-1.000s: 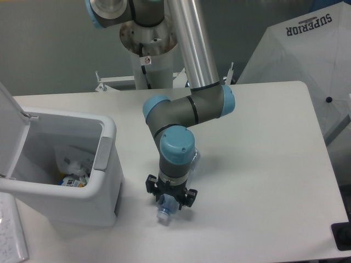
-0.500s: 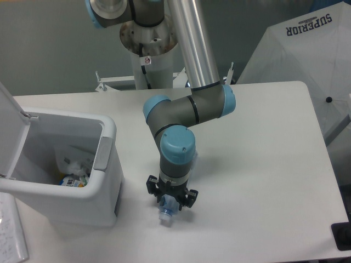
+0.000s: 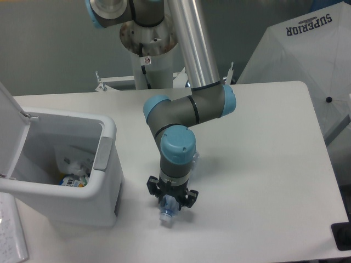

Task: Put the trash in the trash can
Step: 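Lift the bottle and carry it over the trash bin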

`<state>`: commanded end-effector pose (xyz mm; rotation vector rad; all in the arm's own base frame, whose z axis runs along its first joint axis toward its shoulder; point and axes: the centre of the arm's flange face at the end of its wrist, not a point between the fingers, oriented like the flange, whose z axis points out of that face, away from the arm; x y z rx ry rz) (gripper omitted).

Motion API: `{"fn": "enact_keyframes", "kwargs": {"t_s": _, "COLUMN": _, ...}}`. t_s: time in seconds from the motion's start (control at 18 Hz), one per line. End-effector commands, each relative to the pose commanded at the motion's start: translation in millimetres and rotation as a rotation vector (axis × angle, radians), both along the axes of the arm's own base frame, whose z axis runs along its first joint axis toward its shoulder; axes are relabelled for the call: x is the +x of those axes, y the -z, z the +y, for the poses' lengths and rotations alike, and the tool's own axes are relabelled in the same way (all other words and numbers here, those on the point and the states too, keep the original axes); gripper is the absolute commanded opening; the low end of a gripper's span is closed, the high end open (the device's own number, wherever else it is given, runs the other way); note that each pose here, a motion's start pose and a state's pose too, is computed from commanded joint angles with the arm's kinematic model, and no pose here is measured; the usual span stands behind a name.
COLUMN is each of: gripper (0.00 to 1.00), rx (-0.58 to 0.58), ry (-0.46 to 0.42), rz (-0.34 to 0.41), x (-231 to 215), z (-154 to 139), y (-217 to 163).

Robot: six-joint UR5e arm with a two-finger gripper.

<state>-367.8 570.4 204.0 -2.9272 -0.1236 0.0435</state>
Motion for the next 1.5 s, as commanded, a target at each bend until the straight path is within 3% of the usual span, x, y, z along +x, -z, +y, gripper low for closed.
{"fn": "enact_keyframes", "kwargs": {"t_s": 0.28, "gripper": 0.63, "rx": 0.057, "ry": -0.022, "rz": 0.053, "x": -23.7, "z": 4.9, "y": -39.0}}
{"fn": "enact_keyframes", "kwargs": {"t_s": 0.56, "gripper": 0.62, "rx": 0.152, "ry": -0.058, "rz": 0.144, "x": -45.6, "z": -5.2, "y": -116.9}}
{"fn": "enact_keyframes", "kwargs": {"t_s": 0.83, "gripper": 0.62, "rx": 0.369, "ry": -0.267, "rz": 0.219, "x": -82.1, "z": -8.1, "y": -242.6}}
{"fn": "enact_keyframes", "kwargs": {"t_s": 1.0, "gripper": 0.62, "rx": 0.508, "ry": -0.371, "rz": 0.216, "x": -85.4, "z": -2.3, "y": -307.8}}
{"fn": "enact_keyframes", "kwargs": {"t_s": 1.11, "gripper": 0.62, "rx": 0.586, "ry": -0.418, "rz": 0.174, "x": -80.3, "z": 0.5, "y": -335.8}}
{"fn": "enact_keyframes", "kwargs": {"t_s": 1.22, "gripper": 0.62, "rx": 0.654, "ry": -0.458, "rz": 0.171, "x": -62.5, "z": -11.3, "y": -377.4}}
{"fn": "enact_keyframes", "kwargs": {"t_s": 1.5, "gripper": 0.62, "rx": 0.761, "ry": -0.5, "rz": 0.145, "x": -12.6, "z": -28.7, "y": -442.3}}
